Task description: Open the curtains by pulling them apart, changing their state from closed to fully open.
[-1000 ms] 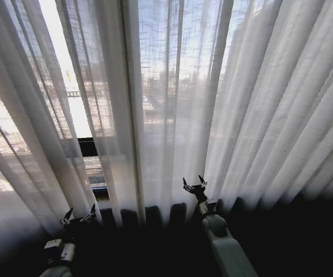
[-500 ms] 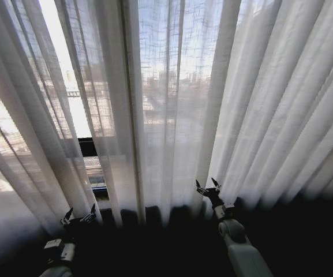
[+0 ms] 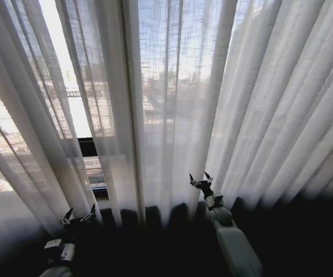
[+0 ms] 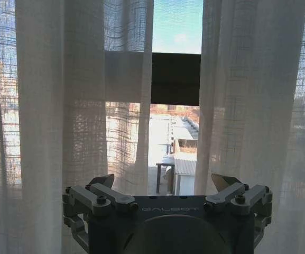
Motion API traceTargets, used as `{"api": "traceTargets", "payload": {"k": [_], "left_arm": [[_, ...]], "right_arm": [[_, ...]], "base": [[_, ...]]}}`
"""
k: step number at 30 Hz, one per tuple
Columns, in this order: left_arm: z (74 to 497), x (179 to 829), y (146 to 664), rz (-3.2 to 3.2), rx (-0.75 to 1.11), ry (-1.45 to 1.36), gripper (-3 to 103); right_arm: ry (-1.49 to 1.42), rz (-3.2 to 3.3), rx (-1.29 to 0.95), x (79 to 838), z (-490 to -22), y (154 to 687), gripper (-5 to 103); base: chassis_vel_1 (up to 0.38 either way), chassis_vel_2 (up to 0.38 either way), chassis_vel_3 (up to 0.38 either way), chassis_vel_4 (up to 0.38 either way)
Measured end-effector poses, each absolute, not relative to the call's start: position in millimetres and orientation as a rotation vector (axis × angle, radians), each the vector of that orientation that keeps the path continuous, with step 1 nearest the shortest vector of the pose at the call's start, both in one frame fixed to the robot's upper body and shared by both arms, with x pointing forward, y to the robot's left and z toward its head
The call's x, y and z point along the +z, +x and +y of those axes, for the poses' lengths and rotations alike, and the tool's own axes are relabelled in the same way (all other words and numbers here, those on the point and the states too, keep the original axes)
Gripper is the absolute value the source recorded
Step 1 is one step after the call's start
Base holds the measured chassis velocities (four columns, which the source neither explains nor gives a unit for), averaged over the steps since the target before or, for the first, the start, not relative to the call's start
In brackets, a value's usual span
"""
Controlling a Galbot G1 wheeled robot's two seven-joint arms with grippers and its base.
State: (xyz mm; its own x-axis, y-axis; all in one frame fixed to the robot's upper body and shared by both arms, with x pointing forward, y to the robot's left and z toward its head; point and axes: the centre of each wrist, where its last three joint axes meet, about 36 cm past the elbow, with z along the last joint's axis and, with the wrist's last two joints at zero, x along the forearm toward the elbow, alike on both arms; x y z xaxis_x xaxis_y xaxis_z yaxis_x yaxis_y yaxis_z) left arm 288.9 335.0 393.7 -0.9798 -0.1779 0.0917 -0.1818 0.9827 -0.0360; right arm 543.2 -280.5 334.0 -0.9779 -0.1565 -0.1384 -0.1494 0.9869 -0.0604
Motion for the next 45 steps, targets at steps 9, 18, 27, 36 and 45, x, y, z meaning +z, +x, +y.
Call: {"api": "traceTargets", "payload": {"k": [9, 18, 27, 36, 45], "left_arm": [[335.0, 393.8, 288.9, -3.04, 0.068, 0.276, 100], [335.0, 393.8, 288.9, -3.04, 0.068, 0.276, 100], [335.0, 393.7, 288.8, -3.04, 0.068, 0.276, 100], [335.0, 393.8, 288.9, -3.04, 0.068, 0.276, 100], [335.0, 393.8, 288.9, -3.04, 0.067, 0.276, 100]], "right_arm": [[-0.233, 2.981, -0.103, 341.9, -268.4, 565.0, 103], [-0.275, 2.983, -0.13, 333.5, -274.8, 552.3, 73], [-0.312, 2.979, -0.121, 329.1, -280.8, 545.7, 40], [-0.446, 2.938, -0.077, 330.6, -279.7, 545.4, 8], [-0.514, 2.939, -0.045, 331.1, -286.7, 549.7, 0]], "base": [[0.0, 0.0, 0.0, 0.0], [0.0, 0.0, 0.0, 0.0], [0.0, 0.0, 0.0, 0.0], [0.0, 0.0, 0.0, 0.0], [0.0, 0.0, 0.0, 0.0]]}}
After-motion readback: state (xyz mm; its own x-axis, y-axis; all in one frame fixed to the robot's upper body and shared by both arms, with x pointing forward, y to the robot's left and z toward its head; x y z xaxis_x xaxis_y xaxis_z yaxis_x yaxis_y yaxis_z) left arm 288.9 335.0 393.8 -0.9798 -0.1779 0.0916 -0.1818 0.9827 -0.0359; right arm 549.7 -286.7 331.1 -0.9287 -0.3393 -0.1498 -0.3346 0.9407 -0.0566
